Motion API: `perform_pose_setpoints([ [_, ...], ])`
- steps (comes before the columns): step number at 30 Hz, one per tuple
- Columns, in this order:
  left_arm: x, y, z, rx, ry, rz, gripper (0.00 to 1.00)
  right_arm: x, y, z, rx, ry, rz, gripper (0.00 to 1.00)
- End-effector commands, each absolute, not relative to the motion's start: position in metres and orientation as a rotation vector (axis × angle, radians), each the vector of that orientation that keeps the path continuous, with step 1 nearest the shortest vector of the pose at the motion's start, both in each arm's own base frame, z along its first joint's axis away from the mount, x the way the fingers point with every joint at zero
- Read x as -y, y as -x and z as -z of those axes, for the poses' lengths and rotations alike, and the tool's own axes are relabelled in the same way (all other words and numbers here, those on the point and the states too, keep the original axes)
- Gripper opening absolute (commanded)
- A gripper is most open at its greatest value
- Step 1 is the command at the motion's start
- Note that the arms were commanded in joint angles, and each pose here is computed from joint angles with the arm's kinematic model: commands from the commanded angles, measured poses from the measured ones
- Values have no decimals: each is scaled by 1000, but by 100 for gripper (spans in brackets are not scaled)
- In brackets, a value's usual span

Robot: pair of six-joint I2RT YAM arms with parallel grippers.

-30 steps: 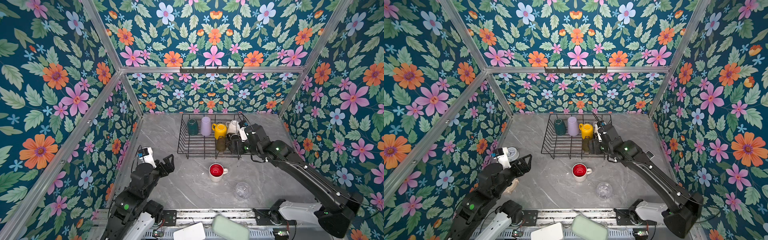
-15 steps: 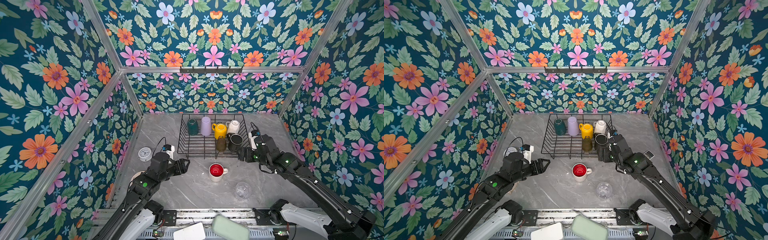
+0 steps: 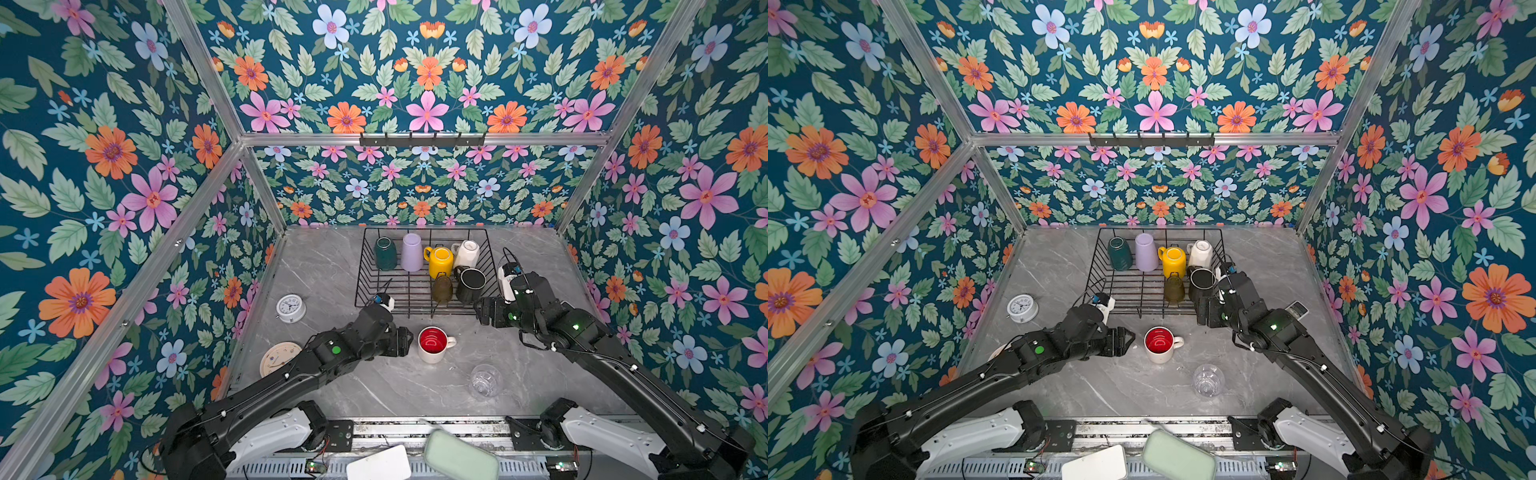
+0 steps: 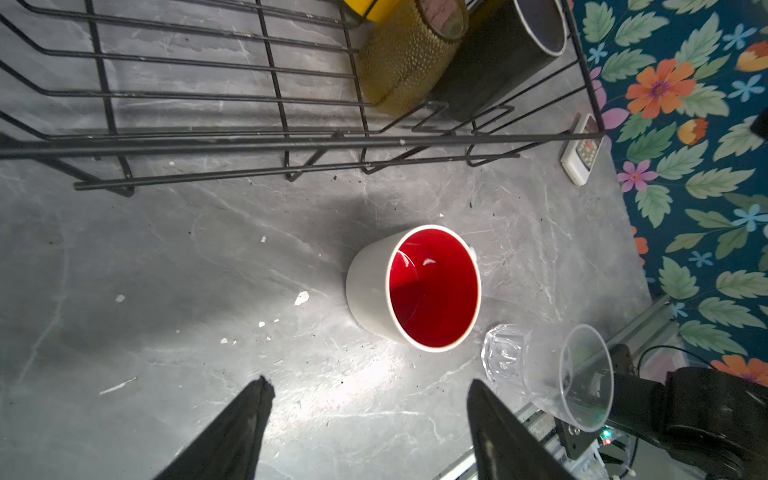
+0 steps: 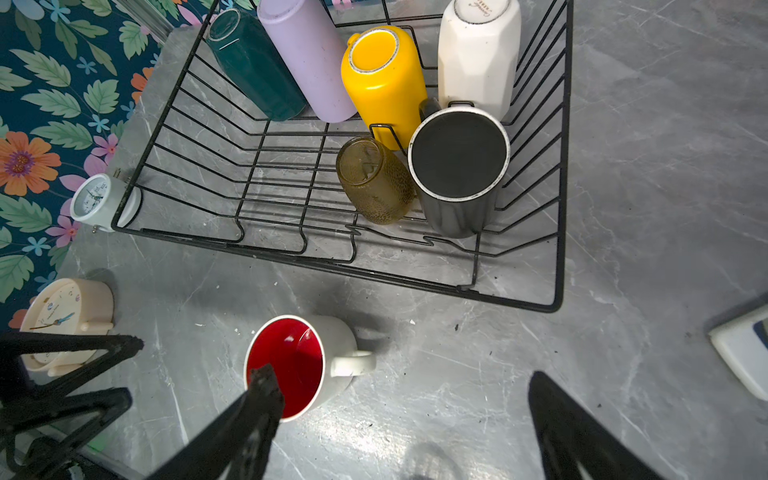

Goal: Load the cups into the dish rack
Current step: 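Reach the left gripper down to the white red-lined mug's rim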

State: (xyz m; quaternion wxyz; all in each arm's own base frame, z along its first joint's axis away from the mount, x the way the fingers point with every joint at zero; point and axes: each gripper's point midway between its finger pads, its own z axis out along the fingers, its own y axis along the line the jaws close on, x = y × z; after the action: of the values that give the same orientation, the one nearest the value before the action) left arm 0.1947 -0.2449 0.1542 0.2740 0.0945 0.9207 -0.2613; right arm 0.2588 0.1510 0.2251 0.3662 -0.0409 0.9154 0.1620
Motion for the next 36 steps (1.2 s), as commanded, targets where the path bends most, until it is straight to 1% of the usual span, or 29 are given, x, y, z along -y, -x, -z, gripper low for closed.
perform_pose_setpoints([
  [1,256,-205,-153,-2454,-274,648,77,-151,-258,-227,-2342,91,-435,92],
  [8,279,-210,-138,-2497,-357,578,76,-149,-256,-226,-2332,76,-464,92],
  [13,290,-211,-123,-2533,-403,536,75,-149,-254,-224,-2337,91,-472,95],
  [21,299,-213,-100,-2590,-432,473,73,-148,-251,-225,-2326,107,-476,99],
  [25,300,-214,-92,-2607,-441,450,71,-148,-249,-224,-2324,115,-484,99],
  [32,303,-215,-81,-2631,-448,427,61,-146,-248,-224,-2319,114,-481,99],
  [36,303,-214,-74,-2646,-452,416,52,-144,-248,-226,-2311,111,-478,99],
])
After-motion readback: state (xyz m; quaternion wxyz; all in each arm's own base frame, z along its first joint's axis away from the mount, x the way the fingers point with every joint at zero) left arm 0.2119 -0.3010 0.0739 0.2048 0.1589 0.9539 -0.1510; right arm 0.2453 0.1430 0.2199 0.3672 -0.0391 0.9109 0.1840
